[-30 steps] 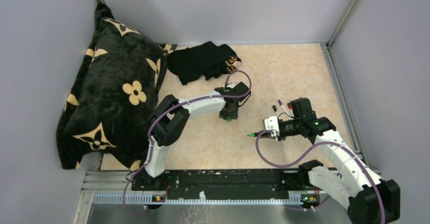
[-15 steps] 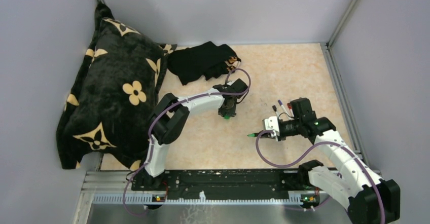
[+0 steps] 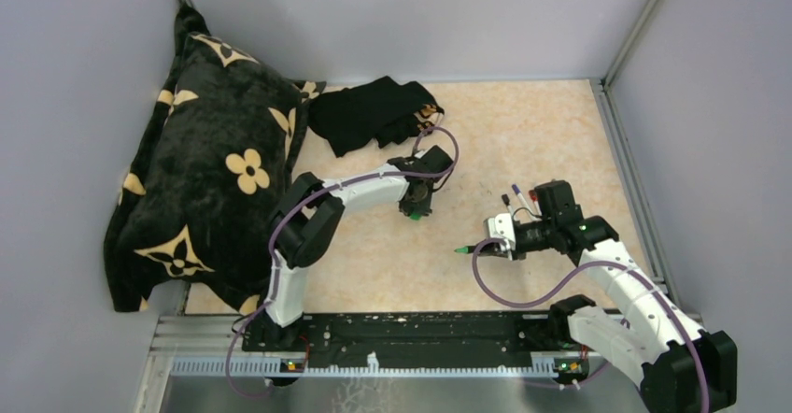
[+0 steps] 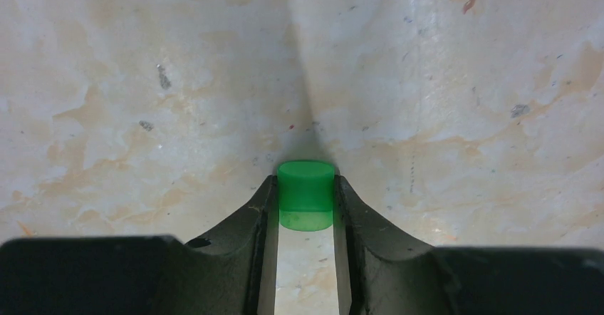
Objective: Insert the pens into the pen caps
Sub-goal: Insert the pen cap onto the pen.
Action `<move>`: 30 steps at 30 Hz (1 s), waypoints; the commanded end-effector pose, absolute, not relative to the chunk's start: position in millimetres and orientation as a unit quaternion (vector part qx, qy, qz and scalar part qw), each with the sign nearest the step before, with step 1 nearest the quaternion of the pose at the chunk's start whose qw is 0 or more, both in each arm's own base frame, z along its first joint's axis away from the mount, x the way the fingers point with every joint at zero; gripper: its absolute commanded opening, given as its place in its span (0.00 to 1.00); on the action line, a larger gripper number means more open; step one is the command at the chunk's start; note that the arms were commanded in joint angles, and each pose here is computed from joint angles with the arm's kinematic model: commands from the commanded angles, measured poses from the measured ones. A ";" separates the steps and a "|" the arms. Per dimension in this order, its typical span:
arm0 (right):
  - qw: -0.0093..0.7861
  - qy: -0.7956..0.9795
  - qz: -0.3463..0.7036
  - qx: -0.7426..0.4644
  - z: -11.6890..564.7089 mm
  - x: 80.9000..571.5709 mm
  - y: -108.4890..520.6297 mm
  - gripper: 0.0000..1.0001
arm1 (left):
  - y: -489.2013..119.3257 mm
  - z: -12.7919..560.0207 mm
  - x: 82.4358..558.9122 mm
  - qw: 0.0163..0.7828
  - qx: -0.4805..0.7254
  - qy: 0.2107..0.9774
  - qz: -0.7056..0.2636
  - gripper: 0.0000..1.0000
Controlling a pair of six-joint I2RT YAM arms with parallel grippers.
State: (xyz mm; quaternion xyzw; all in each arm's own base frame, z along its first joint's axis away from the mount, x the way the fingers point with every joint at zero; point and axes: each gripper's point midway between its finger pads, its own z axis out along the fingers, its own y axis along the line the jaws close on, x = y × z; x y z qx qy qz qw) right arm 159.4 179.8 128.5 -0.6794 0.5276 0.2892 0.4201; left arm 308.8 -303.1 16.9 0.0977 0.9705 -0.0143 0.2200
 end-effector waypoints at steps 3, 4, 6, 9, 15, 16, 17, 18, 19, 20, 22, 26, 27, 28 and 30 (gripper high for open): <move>0.443 0.522 0.342 -0.643 162.9 159.4 194.0 0.00 | -291.0 26.8 290.3 0.210 0.074 0.973 -0.066 0.00; 0.443 0.525 0.351 -0.636 166.6 158.6 195.5 0.00 | -300.3 50.3 294.3 0.238 0.069 0.963 -0.105 0.00; 0.442 0.529 0.372 -0.621 175.8 156.7 198.0 0.00 | -313.7 79.9 297.2 0.279 0.060 0.944 -0.168 0.00; 0.443 0.544 0.398 -0.591 188.9 158.2 198.9 0.00 | -328.3 119.7 295.6 0.331 0.050 0.905 -0.262 0.00; 0.422 0.574 0.448 -0.541 208.0 157.4 202.0 0.00 | -342.0 199.5 281.0 0.424 0.032 0.792 -0.438 0.00; 0.418 0.580 0.453 -0.533 211.9 158.3 202.5 0.00 | -340.1 211.8 279.2 0.438 0.026 0.774 -0.457 0.00; 0.415 0.585 0.457 -0.526 216.1 159.2 203.2 0.00 | -336.7 221.9 278.2 0.450 0.014 0.759 -0.471 0.00; 0.412 0.593 0.460 -0.517 220.0 161.3 203.7 0.00 | -333.3 230.0 276.4 0.457 0.001 0.746 -0.484 0.00; 0.414 0.597 0.461 -0.510 223.3 163.9 204.5 0.00 | -327.1 237.6 278.7 0.469 -0.024 0.734 -0.491 0.00; 0.416 0.603 0.461 -0.501 224.2 167.8 205.2 0.00 | -323.1 244.5 278.1 0.473 -0.043 0.721 -0.504 0.00; 0.416 0.627 0.457 -0.474 214.9 177.8 205.7 0.00 | -318.5 251.9 276.4 0.467 -0.083 0.701 -0.532 0.00; 0.429 0.670 0.434 -0.423 199.1 201.7 203.8 0.00 | -320.9 244.0 282.3 0.428 -0.156 0.706 -0.542 0.00; 0.431 0.676 0.433 -0.412 198.4 205.8 204.1 0.00 | -323.6 239.6 284.1 0.418 -0.170 0.713 -0.536 0.00; 0.436 0.682 0.431 -0.399 197.8 211.2 204.1 0.00 | -326.3 235.2 286.2 0.413 -0.184 0.721 -0.526 0.00; 0.441 0.684 0.437 -0.382 198.3 217.1 206.3 0.00 | -333.2 225.5 288.6 0.405 -0.208 0.734 -0.505 0.00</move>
